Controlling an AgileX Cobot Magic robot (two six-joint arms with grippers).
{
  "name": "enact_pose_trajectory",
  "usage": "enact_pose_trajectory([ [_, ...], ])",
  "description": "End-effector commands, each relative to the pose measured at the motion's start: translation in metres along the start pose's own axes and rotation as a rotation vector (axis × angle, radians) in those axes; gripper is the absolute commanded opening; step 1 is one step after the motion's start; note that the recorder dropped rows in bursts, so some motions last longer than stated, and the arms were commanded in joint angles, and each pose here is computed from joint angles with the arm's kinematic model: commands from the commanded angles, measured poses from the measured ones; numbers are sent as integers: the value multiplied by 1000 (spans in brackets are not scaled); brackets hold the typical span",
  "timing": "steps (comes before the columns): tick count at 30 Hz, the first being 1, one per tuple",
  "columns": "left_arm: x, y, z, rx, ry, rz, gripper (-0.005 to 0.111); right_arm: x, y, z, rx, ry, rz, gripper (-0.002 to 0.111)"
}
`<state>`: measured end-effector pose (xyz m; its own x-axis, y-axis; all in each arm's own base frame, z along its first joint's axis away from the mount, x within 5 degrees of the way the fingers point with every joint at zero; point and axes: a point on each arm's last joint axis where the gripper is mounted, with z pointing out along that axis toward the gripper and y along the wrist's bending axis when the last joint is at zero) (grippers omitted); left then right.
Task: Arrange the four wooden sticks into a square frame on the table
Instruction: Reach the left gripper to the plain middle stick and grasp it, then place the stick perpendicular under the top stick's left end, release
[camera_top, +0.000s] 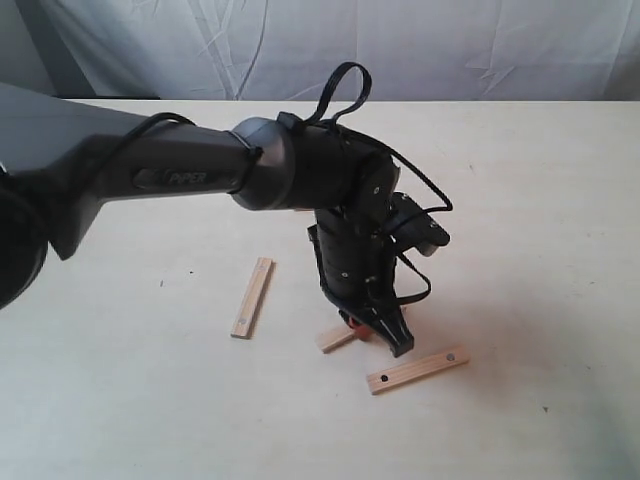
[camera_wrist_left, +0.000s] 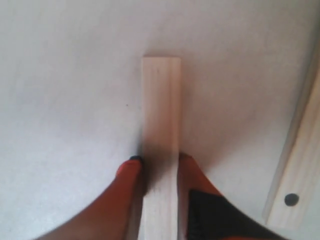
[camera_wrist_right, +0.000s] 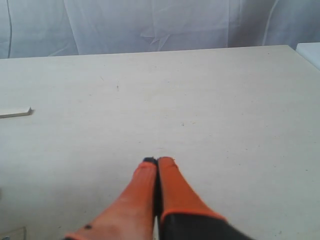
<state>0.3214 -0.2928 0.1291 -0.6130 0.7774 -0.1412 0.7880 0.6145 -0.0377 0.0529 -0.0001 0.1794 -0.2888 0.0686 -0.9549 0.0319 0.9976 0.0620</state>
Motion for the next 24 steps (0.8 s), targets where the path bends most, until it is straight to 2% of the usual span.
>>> enact_pose_trajectory([
  [1, -9, 12, -26, -44, -49, -42, 0, -1, 0, 0, 0, -16, -6, 0],
  [4, -17, 28, -54, -84, -125, -119, 0, -1, 0, 0, 0, -16, -6, 0],
  [7, -25, 47, -80, -129, -230, -312, 0, -1, 0, 0, 0, -18, -6, 0],
  [10, -27, 64, -88, -179, -286, -454, 0, -1, 0, 0, 0, -18, -6, 0],
  [15, -25, 79, -69, -219, -268, -598, 0, -1, 0, 0, 0, -18, -6, 0],
  [17, -22, 87, -58, -218, -250, -680, 0, -1, 0, 0, 0, -18, -6, 0],
  [24, -13, 114, -32, -207, -222, -847, 0, -1, 0, 0, 0, -18, -6, 0],
])
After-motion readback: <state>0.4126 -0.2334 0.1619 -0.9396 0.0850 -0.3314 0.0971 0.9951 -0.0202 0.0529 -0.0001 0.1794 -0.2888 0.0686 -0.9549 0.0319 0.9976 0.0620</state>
